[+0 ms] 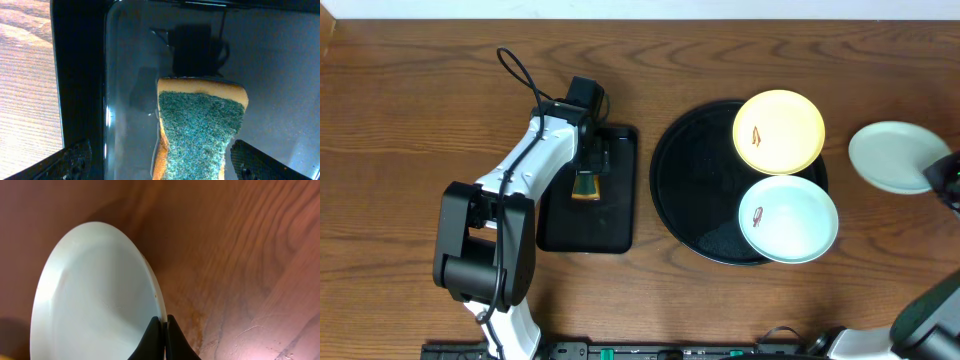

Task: Clean dirty plates on tray and stack at the side

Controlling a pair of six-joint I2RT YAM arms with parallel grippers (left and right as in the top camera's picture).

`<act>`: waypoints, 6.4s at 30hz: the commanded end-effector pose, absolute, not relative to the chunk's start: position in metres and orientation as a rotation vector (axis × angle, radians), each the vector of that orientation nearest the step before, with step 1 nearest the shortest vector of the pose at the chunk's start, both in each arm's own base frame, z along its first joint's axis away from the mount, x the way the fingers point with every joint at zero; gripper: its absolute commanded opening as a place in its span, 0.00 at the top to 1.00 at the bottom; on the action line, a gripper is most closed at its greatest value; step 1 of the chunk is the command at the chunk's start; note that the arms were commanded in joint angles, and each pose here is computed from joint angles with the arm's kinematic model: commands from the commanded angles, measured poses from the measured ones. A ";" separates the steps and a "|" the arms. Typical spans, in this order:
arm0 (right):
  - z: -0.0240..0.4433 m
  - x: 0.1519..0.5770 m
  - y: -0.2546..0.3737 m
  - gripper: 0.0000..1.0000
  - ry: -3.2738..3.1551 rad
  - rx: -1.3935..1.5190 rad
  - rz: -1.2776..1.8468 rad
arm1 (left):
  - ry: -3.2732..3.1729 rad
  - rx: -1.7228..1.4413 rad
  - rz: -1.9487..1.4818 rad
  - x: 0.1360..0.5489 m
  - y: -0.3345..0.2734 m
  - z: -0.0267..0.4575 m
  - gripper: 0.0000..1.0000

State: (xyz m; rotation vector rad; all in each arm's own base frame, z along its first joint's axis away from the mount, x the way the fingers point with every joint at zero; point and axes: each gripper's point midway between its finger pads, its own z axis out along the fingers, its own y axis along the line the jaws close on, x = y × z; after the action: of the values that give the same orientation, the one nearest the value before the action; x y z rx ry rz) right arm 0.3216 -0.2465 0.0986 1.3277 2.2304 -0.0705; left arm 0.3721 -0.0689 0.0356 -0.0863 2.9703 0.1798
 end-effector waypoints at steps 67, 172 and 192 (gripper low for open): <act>0.041 0.214 -0.056 0.87 2.961 1.057 -0.162 | 2.947 -0.100 0.164 0.376 -0.069 0.045 0.10; 0.064 0.354 0.025 0.23 2.748 0.302 0.171 | 2.947 -0.100 0.140 0.376 -0.072 0.045 0.10; 0.059 0.350 0.023 0.23 2.758 0.308 0.150 | 2.945 -0.092 0.003 0.372 -0.095 0.021 0.10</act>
State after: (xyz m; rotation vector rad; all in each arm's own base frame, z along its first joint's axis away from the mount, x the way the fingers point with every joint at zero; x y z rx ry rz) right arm 0.3518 0.0286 0.0648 0.2905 2.7448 0.1730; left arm 0.3689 -0.1059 0.0200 -0.0695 2.9723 -0.0788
